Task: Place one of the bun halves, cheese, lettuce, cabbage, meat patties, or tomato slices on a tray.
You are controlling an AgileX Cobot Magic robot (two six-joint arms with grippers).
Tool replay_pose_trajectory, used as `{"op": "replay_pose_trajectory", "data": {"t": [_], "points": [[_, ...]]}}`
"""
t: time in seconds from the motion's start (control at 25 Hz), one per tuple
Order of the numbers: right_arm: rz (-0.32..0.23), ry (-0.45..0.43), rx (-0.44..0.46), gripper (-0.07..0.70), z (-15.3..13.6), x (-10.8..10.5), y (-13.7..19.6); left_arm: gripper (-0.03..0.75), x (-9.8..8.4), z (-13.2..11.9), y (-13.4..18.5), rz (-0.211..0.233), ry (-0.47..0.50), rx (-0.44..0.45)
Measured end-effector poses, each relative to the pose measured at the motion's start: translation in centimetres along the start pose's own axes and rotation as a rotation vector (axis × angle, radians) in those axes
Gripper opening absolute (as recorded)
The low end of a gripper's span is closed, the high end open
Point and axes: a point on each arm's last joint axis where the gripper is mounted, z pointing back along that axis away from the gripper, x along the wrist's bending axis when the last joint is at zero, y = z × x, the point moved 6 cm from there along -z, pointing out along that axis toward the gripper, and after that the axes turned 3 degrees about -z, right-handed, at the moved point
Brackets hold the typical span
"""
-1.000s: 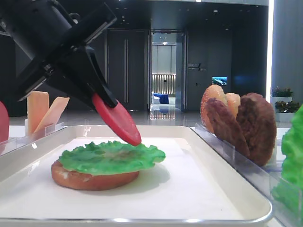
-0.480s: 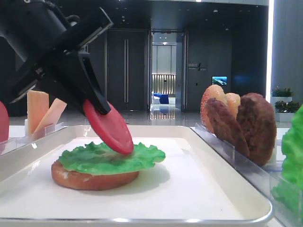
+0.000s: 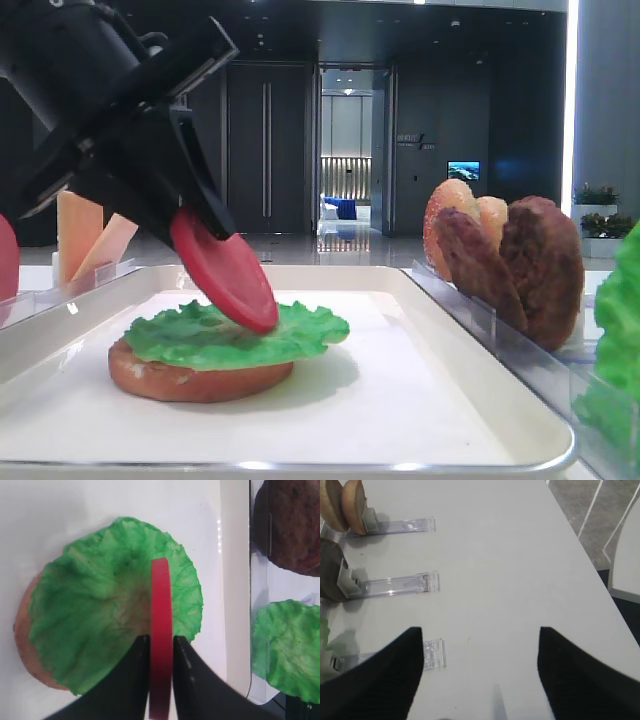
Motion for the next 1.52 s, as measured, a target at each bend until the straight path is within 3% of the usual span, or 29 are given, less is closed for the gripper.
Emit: {"op": "replay_pose_trajectory", "data": {"t": [0.16,0.36,0.64,1.0,1.24,1.52], "points": [[0.000,0.000,0.000,0.464,0.0,0.0,0.0,0.245,0.0,0.0,0.0,0.002,0.000,0.000],[0.000,0.000,0.000,0.464,0.0,0.0,0.0,0.327,0.0,0.0,0.3,-0.009,-0.001,0.022],[0.000,0.000,0.000,0.464,0.0,0.0,0.0,0.491,0.5,0.1,1.1,0.015,-0.034,0.070],[0.000,0.000,0.000,0.464,0.0,0.0,0.0,0.519,1.2,0.5,2.0,0.007,-0.095,0.150],[0.000,0.000,0.000,0.464,0.0,0.0,0.0,0.552,0.9,2.9,0.9,-0.037,-0.176,0.116],[0.000,0.000,0.000,0.464,0.0,0.0,0.0,0.584,-0.5,5.2,-0.6,-0.053,-0.208,0.110]]}}
